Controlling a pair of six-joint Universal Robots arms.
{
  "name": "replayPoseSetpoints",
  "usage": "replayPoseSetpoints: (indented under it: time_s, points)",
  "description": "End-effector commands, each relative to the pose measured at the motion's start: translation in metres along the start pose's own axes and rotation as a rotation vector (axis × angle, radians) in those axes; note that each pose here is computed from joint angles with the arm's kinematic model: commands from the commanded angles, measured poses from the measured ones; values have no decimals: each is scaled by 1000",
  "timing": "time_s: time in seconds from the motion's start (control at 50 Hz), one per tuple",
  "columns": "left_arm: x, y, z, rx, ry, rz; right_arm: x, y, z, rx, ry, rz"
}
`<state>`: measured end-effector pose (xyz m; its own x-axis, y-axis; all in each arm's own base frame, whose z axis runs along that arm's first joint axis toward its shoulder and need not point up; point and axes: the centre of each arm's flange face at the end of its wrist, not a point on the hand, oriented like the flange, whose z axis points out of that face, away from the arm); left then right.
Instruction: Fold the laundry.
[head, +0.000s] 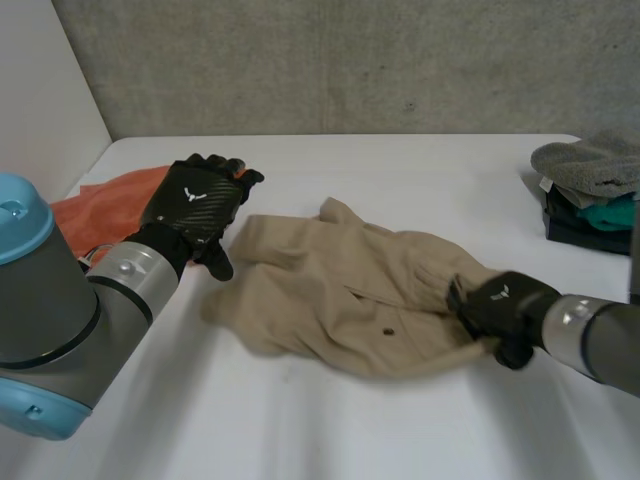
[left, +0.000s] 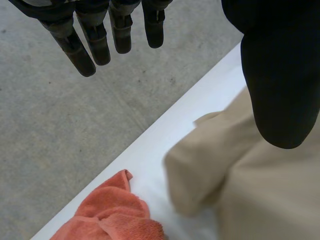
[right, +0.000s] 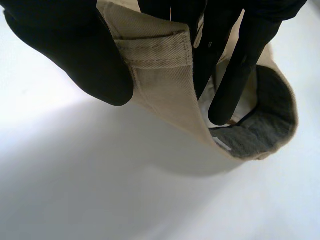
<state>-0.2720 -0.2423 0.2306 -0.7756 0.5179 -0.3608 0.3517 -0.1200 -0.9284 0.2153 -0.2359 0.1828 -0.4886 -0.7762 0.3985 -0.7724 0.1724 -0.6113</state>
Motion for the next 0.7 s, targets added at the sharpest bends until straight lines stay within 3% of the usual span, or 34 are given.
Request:
replayPoseSetpoints:
  time_s: [0.02, 0.14, 0.24, 0.38, 0.52, 0.7]
  points:
    - [-3, -5, 2, 14, -20, 1, 21, 18, -14, -90, -15, -79]
    - [-6, -20, 10, 62, -31, 6, 44, -7, -13, 57, 147, 2]
    - [-11, -23, 34, 78, -38, 12, 62, -41, -40, 211, 261, 152]
    - [-8, -5, 71, -1, -13, 64, 40, -62, -47, 250, 214, 230]
    - [8, 30, 100, -161, 72, 88, -4, -57, -10, 164, 191, 190]
    - [26, 54, 117, -251, 141, 89, -19, -34, 45, 149, 303, 171]
